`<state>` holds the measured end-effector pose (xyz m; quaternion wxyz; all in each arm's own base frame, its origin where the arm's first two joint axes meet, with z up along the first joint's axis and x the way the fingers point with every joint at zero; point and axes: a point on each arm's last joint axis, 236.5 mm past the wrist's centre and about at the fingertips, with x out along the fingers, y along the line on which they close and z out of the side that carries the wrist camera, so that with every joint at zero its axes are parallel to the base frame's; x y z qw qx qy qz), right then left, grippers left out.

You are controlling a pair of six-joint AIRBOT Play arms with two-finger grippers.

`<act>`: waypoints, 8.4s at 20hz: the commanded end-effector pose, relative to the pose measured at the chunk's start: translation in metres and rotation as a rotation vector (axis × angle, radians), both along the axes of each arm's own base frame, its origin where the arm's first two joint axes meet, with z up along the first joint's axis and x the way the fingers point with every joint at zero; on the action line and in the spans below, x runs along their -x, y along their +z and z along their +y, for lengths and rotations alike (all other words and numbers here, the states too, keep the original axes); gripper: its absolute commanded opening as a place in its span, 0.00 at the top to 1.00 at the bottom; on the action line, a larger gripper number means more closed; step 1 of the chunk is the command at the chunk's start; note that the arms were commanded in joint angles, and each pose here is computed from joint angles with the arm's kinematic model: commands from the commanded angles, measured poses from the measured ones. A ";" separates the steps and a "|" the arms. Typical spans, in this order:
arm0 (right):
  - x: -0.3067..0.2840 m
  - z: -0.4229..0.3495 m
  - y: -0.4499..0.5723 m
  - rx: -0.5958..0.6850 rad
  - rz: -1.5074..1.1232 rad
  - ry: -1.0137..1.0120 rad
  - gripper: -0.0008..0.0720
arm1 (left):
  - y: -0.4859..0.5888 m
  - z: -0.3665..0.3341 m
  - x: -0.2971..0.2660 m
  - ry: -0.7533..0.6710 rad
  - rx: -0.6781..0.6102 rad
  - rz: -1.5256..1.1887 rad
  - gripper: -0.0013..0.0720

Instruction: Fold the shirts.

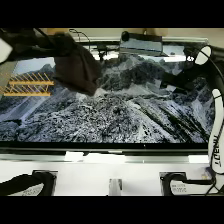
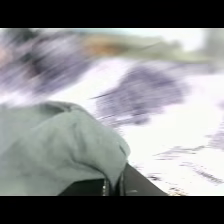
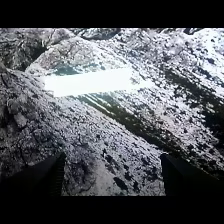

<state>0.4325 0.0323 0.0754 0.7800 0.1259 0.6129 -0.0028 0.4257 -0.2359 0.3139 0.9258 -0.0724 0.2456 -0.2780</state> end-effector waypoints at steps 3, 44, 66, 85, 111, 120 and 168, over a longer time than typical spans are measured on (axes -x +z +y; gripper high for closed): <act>0.041 0.005 0.038 -0.012 0.025 0.023 0.17 | -0.006 -0.066 0.118 -0.179 -0.023 0.024 0.93; 0.173 0.066 -0.097 -0.288 0.456 0.133 0.06 | -0.429 -0.017 0.131 0.262 0.230 1.121 0.90; 0.139 0.122 -0.163 -0.571 0.273 0.053 0.94 | -0.379 -0.071 0.176 -0.034 0.140 0.982 0.93; 0.160 0.073 0.374 -0.249 -1.320 0.235 0.94 | 0.219 0.102 0.200 0.050 0.492 -0.611 0.93; 0.071 0.094 -0.025 -0.391 0.178 0.317 0.17 | -0.088 0.079 0.079 0.170 0.118 0.214 0.93; 0.193 0.117 -0.150 -0.543 0.414 0.022 0.11 | -0.088 0.079 0.079 0.169 0.119 0.216 0.93; -0.040 -0.025 0.067 0.298 -0.394 -0.010 0.94 | -0.005 0.158 -0.078 0.367 -0.130 -0.021 0.93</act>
